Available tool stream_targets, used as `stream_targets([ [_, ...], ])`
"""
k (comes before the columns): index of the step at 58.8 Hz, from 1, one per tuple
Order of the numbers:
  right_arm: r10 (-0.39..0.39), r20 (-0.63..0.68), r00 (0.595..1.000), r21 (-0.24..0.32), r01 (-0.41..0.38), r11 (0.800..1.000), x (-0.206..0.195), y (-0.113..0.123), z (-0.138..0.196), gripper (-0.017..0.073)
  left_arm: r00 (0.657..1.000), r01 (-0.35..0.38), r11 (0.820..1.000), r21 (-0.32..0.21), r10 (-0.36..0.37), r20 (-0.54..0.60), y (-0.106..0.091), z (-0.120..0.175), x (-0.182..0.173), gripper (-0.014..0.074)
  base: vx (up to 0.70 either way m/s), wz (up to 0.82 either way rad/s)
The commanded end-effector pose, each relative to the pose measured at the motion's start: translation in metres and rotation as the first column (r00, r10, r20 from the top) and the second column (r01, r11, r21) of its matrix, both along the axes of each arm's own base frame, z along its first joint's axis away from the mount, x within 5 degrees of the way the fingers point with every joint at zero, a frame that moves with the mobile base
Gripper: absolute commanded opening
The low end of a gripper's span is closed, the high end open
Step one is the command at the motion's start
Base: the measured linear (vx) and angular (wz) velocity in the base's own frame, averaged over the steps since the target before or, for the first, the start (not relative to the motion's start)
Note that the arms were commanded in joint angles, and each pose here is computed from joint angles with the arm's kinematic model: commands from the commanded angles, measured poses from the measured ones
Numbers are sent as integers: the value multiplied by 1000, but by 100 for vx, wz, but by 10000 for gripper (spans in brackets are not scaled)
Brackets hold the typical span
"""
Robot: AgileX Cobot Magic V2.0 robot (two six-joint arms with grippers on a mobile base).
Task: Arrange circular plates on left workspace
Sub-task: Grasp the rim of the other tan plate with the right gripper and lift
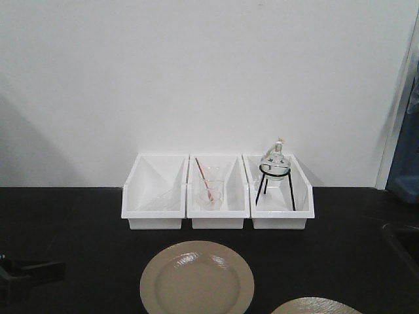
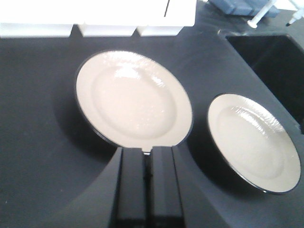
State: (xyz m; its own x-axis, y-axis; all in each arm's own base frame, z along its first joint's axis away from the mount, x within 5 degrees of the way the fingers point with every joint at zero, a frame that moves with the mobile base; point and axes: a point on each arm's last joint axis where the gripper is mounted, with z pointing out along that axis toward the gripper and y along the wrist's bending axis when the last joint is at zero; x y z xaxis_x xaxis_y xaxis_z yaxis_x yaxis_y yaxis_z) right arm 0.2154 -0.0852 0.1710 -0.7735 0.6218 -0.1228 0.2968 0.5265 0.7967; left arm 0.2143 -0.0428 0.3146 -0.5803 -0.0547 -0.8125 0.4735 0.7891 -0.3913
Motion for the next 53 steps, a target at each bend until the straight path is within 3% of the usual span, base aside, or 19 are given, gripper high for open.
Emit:
stream_targets([
  [1,0,66,998,24,-2,1000,3,0,12,8,997,-10,1000,-28,12,78,-1,18,-10,-4,0,0],
  [20,-24,5,1000,-116,25,993,2,-10,-1,151,998,39,999,-34,-37,56,-5,16,-16,-4,0,0],
  [27,-26,-11,1000,-101,25,995,4,-11,-7,282,998,41,999,-34,-39,55,-5,16,-16,-4,0,0],
  [40,-12,-18,1000,-20,12,1000,7,-9,-15,522,998,41,999,-34,-39,55,-5,16,-16,-4,0,0],
  [53,-14,0,1000,41,14,999,10,-7,-19,537,998,41,999,-34,-39,56,-5,16,-16,-4,0,0],
])
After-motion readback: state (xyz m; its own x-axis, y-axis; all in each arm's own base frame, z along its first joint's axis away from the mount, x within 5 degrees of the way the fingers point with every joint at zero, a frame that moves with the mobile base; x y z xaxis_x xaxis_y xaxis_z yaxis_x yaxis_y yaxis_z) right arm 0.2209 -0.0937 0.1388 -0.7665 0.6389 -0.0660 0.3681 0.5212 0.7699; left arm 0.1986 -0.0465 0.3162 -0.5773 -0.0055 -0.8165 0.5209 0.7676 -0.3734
